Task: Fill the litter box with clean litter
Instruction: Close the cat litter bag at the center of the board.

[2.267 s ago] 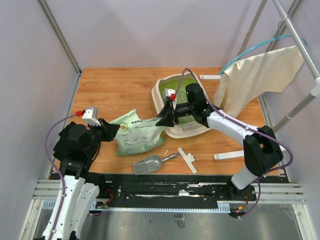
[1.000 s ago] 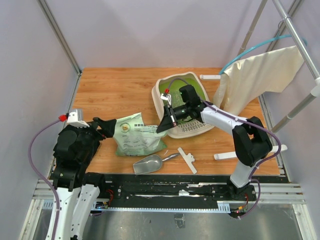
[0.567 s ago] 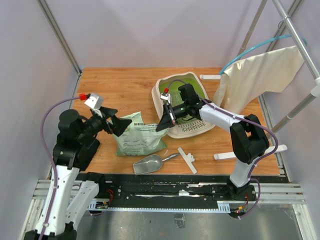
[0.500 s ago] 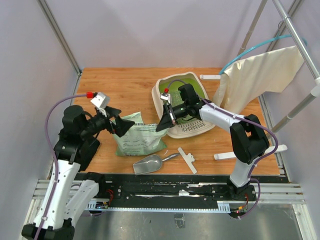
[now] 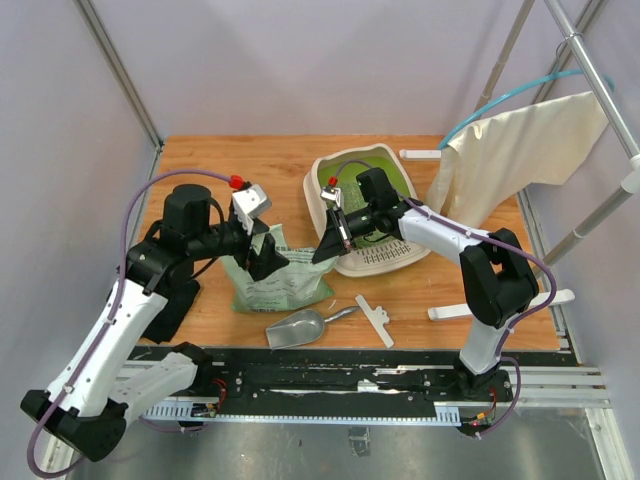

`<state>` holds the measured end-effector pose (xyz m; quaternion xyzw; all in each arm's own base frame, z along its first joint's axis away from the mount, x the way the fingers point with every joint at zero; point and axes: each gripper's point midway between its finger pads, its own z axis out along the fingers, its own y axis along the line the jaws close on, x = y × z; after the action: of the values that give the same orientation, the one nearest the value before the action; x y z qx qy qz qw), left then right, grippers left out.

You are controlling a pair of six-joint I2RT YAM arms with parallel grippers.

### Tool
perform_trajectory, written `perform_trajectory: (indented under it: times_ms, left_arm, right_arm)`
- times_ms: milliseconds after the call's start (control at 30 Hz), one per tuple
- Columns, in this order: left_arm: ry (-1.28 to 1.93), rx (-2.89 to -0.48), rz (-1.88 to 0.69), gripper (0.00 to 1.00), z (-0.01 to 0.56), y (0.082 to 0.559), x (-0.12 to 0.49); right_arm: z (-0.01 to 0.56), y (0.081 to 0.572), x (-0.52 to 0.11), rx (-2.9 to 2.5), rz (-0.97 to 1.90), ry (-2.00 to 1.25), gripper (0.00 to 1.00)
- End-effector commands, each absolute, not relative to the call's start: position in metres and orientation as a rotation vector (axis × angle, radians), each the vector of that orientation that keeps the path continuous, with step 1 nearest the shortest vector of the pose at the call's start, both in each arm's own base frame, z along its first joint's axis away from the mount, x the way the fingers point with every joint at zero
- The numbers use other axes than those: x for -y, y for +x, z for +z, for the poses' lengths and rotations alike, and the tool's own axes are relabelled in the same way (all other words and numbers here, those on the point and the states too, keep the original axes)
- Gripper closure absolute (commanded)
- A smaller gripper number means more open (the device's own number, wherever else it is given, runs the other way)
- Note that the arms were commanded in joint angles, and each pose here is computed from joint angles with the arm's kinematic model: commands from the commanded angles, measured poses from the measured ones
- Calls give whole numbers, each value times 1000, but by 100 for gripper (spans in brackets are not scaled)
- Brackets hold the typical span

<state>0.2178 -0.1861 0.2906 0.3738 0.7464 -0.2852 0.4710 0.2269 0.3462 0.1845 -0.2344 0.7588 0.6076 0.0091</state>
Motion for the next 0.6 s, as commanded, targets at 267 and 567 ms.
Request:
perform_trajectory:
  times_ms: [267, 567]
  left_arm:
    - [995, -2092, -425, 0, 198, 232, 162]
    - [1106, -2047, -388, 0, 190, 226, 157]
  right_arm:
    - [199, 223, -343, -2316, 1895, -780, 99]
    - [207, 218, -341, -2246, 1902, -861, 98]
